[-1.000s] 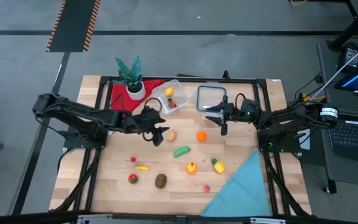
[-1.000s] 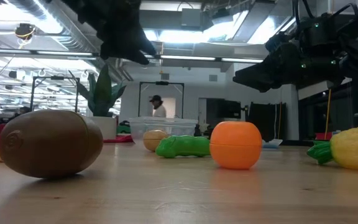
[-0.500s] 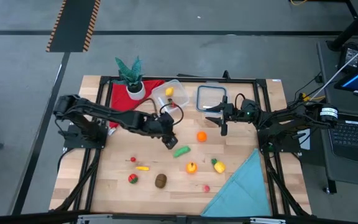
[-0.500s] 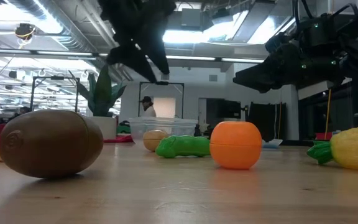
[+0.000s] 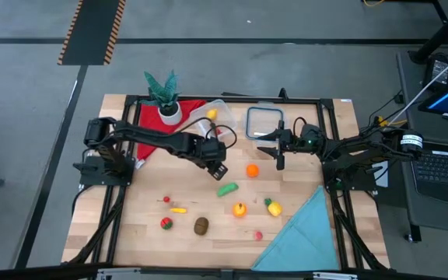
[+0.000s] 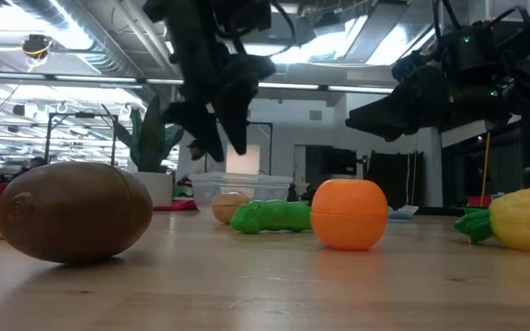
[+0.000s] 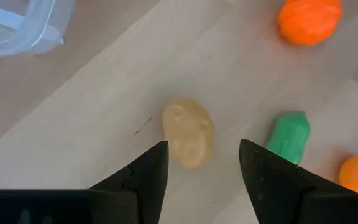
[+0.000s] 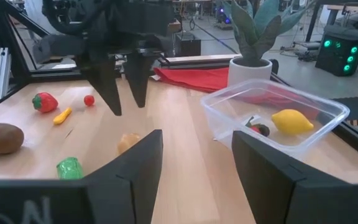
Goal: Pick and placing Produce into tupperware
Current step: Put the potato into the transparent bin
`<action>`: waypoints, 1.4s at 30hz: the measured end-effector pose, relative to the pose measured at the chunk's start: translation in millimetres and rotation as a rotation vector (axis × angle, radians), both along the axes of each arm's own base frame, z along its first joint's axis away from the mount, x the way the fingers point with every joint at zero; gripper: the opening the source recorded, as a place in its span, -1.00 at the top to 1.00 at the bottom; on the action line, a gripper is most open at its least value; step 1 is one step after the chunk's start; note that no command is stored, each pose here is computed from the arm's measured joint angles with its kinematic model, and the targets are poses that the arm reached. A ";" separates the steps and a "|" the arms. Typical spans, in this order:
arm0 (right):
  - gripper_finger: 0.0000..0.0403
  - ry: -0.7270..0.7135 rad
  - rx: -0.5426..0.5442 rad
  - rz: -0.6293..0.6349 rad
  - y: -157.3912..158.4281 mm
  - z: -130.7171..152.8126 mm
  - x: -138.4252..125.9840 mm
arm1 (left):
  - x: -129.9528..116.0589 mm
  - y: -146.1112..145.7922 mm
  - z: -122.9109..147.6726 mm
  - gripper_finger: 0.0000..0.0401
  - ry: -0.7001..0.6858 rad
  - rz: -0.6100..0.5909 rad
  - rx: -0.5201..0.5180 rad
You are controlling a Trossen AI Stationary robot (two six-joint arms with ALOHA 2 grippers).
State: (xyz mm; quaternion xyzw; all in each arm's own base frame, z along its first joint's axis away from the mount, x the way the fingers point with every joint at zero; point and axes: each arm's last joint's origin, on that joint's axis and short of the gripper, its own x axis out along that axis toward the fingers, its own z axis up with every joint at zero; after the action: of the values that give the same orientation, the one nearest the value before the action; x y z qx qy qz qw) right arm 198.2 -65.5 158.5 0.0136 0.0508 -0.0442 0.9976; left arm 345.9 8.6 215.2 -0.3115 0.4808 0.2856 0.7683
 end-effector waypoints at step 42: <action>0.03 0.021 -0.018 0.002 0.1 -1.9 -0.2 | 2.2 6.9 -1.5 -0.38 0.018 -0.167 0.093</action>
State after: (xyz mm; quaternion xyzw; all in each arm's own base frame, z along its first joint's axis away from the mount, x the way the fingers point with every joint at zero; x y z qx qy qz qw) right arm 198.0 -65.4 156.6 0.0042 0.0610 -0.0436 0.9972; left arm 348.1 15.5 213.7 -0.2319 0.4983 0.2455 0.7985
